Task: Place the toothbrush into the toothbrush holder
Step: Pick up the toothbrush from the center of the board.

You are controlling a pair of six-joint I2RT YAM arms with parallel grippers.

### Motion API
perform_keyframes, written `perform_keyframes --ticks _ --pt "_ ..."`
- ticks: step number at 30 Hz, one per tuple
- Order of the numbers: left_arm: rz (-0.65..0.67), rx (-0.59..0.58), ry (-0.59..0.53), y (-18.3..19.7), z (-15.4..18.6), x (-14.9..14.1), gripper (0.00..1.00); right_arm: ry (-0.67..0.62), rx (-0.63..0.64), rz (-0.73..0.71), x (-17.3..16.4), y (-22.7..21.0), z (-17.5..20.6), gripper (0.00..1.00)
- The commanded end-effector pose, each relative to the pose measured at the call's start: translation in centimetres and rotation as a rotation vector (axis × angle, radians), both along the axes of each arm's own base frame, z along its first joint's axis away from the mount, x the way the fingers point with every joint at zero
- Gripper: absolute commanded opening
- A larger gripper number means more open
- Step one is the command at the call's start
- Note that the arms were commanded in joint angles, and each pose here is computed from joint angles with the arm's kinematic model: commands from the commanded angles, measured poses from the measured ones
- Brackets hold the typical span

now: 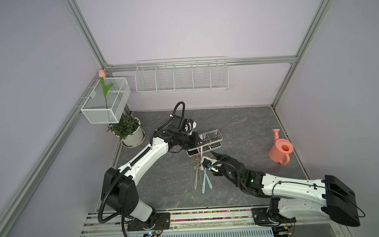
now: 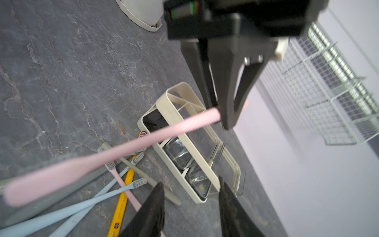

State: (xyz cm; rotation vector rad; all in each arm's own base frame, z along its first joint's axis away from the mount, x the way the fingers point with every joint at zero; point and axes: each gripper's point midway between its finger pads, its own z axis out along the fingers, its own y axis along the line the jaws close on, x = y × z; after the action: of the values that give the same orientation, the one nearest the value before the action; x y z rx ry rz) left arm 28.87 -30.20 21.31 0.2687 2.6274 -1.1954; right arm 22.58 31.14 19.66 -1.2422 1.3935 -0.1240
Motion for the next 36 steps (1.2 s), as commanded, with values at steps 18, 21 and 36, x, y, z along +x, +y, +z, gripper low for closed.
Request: perform_keyframes --ticks 18,21,36 --pt "-0.149 -0.071 0.130 -1.1 0.1 -2.1 0.00 -0.263 -0.174 0.070 -2.6 4.2 1.6 0.45" --pt "-0.158 -0.061 0.138 -1.0 0.1 -2.3 0.00 -0.263 -0.182 0.072 -2.5 4.4 1.4 0.45" --pt "-0.184 -0.086 0.162 -1.0 0.1 -3.1 0.00 -0.250 -0.231 0.074 -2.0 6.4 1.2 0.12"
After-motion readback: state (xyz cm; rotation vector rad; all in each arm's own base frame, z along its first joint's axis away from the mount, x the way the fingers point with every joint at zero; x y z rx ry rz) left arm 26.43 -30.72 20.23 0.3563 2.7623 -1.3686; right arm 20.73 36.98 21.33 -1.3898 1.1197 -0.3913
